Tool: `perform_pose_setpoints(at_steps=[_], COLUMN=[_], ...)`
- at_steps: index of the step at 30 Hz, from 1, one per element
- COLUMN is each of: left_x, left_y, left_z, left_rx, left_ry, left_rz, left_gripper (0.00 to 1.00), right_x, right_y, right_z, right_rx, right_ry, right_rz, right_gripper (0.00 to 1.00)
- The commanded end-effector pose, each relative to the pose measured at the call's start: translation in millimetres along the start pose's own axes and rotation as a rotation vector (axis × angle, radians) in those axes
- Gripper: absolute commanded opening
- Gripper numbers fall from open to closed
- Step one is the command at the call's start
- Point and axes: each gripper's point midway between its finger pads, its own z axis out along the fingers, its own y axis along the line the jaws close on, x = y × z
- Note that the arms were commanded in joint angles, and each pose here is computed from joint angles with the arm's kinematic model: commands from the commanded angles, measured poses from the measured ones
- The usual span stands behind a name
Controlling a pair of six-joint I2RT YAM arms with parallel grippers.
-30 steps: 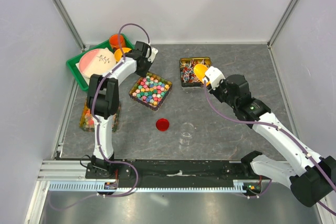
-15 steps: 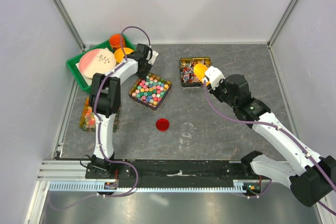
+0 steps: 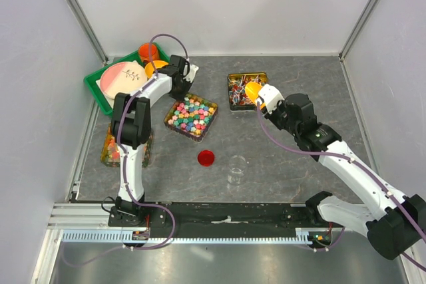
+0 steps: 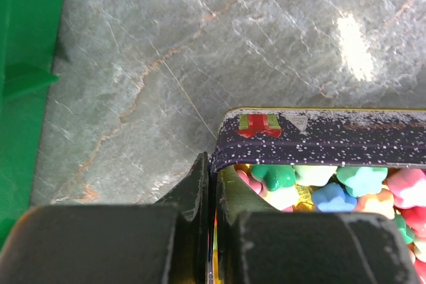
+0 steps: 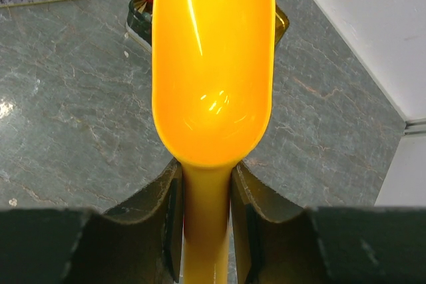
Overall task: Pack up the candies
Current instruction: Move the storage box to the center of the board.
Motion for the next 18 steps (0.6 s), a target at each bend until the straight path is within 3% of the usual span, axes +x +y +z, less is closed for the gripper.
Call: perform_pose_setpoints(at_steps=[1, 9, 18], left_x=[23, 10, 7], left_y=[-16, -11, -9], left_z=[-23, -47, -50], left_rx=[0.1, 0.114, 0.139], left_ry=[0.037, -0.097, -0.114], left_rz=[-0.097, -0.207, -0.281], left_gripper=[0.01, 0.01, 0.01], right_x=[-28, -65, -109], right_y=[-11, -12, 32], right_z=[-3, 5, 18], right_rx=[-0.003, -0.085, -0.147], right_ry=[-0.041, 0.018, 0.132], right_rz=[-0.028, -0.128, -0.423], right_gripper=[0.0, 0.0, 0.0])
